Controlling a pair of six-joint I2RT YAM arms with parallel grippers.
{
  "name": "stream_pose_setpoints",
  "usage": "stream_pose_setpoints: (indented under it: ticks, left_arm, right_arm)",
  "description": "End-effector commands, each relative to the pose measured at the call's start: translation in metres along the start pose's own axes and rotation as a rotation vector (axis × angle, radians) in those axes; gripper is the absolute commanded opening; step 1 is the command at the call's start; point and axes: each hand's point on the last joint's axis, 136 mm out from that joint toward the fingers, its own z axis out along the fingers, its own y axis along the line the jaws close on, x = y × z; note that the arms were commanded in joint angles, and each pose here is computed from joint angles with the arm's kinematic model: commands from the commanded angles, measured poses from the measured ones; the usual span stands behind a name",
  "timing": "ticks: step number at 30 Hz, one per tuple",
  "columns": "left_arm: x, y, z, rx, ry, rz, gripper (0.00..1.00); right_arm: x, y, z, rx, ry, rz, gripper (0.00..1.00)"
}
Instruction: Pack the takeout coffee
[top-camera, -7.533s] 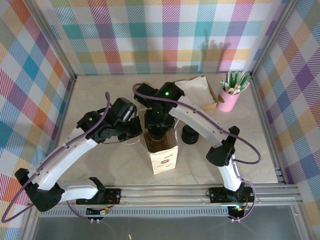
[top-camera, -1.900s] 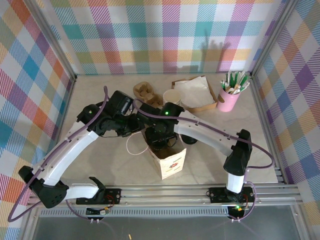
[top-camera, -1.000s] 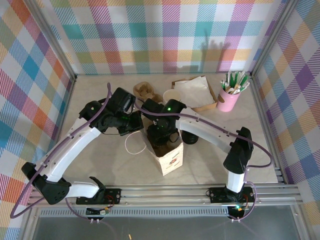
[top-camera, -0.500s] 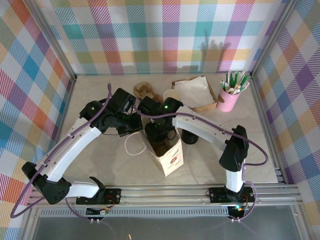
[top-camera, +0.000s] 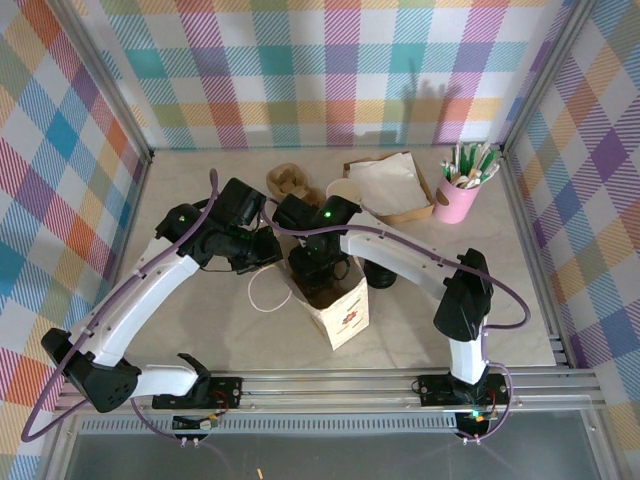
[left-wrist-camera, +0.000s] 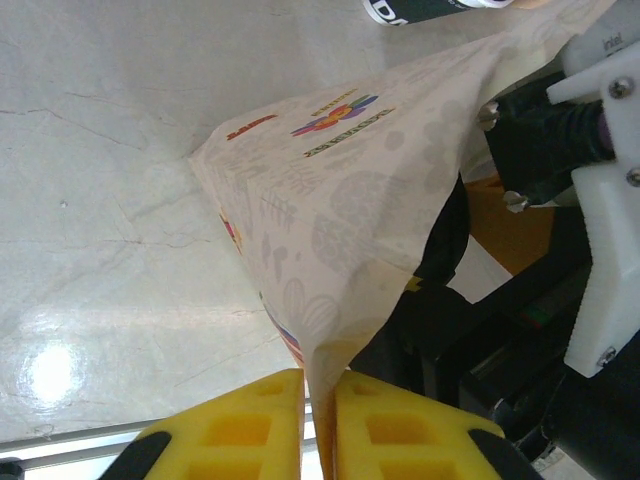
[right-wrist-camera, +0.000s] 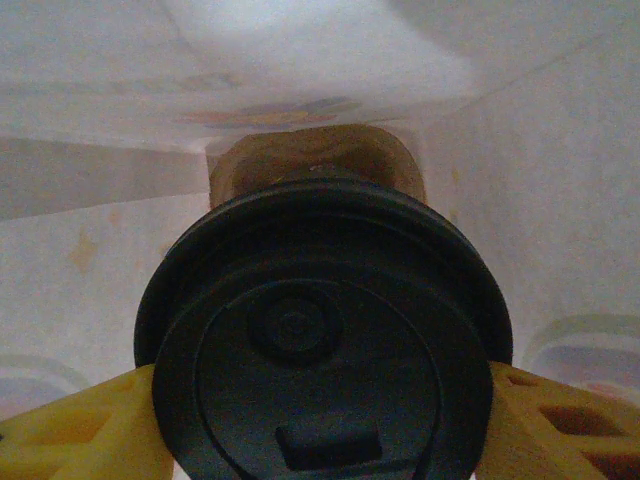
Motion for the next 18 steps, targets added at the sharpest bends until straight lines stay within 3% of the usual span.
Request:
stream_pose_setpoints:
  ticks: [1,18]
  left_arm:
    - [0.008,0.007,-0.002,-0.012,0.026,0.009,0.15]
    - [0.006,0.01,-0.004,-0.013,0.003,-0.024,0.03]
  right_arm:
    - [-0.002,0.002,0.005,0.009,0.007,-0.036,0.0]
    - [-0.009,0.003,-0.015,0.038,-0.004,-0.087,0.0]
